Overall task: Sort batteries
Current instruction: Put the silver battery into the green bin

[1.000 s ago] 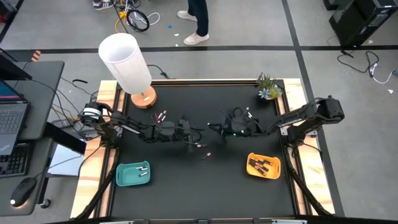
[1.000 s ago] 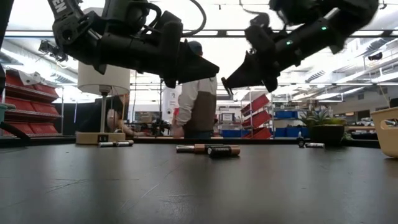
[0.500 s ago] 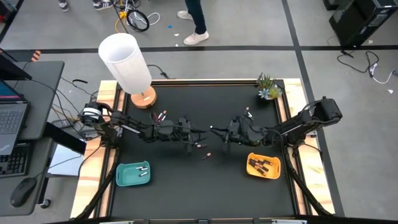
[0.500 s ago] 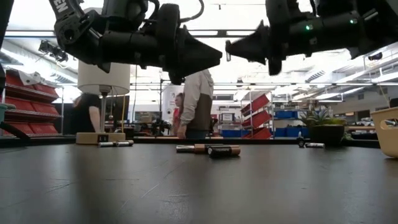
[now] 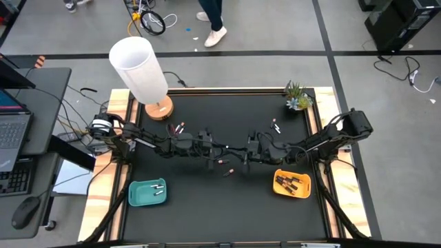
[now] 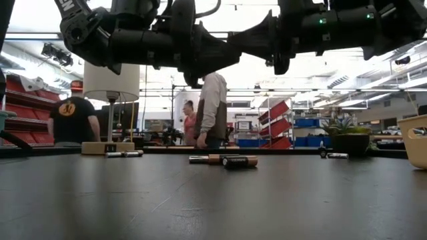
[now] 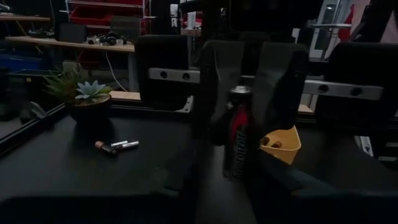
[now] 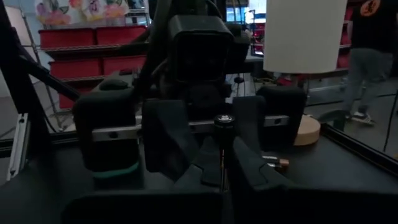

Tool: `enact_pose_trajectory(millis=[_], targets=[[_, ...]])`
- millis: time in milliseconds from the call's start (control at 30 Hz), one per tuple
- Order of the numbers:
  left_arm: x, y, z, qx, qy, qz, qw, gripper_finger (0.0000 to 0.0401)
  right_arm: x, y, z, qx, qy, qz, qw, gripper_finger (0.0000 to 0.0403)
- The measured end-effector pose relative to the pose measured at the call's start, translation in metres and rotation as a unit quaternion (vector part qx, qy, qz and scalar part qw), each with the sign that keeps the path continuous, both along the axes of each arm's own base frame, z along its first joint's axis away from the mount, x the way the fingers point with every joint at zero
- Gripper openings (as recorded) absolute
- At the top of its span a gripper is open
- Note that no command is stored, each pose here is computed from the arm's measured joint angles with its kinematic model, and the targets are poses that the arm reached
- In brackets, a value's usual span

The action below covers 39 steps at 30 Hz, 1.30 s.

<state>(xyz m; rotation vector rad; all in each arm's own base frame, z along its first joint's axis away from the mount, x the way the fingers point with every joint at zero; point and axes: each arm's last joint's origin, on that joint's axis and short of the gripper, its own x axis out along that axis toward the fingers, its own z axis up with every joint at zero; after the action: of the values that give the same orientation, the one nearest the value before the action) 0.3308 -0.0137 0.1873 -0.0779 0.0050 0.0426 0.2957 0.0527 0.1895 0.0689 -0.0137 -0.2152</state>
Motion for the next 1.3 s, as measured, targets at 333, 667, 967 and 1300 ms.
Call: enact_pose_trajectory(millis=[333,667,967,1300], targets=[[0.000,0.000,-0.001,0.012,0.002,-0.005,1.000,0.0043,-0.001,0.002,-0.004,0.010,0.020,-0.015,1.000,0.0026],[-0.005,0.004,0.009,0.008,0.009,0.001,1.000,0.0043,-0.002,-0.009,0.003,-0.015,0.022,-0.015,1.000,0.0141],[-0.055,0.001,0.046,-0.037,0.166,-0.003,0.985,0.0043,-0.007,-0.012,0.013,-0.072,0.031,-0.014,0.997,0.0150],[-0.132,-0.016,0.060,-0.224,0.424,-0.038,0.877,0.0043,-0.011,-0.016,0.002,-0.078,0.050,-0.018,0.996,0.0135]])
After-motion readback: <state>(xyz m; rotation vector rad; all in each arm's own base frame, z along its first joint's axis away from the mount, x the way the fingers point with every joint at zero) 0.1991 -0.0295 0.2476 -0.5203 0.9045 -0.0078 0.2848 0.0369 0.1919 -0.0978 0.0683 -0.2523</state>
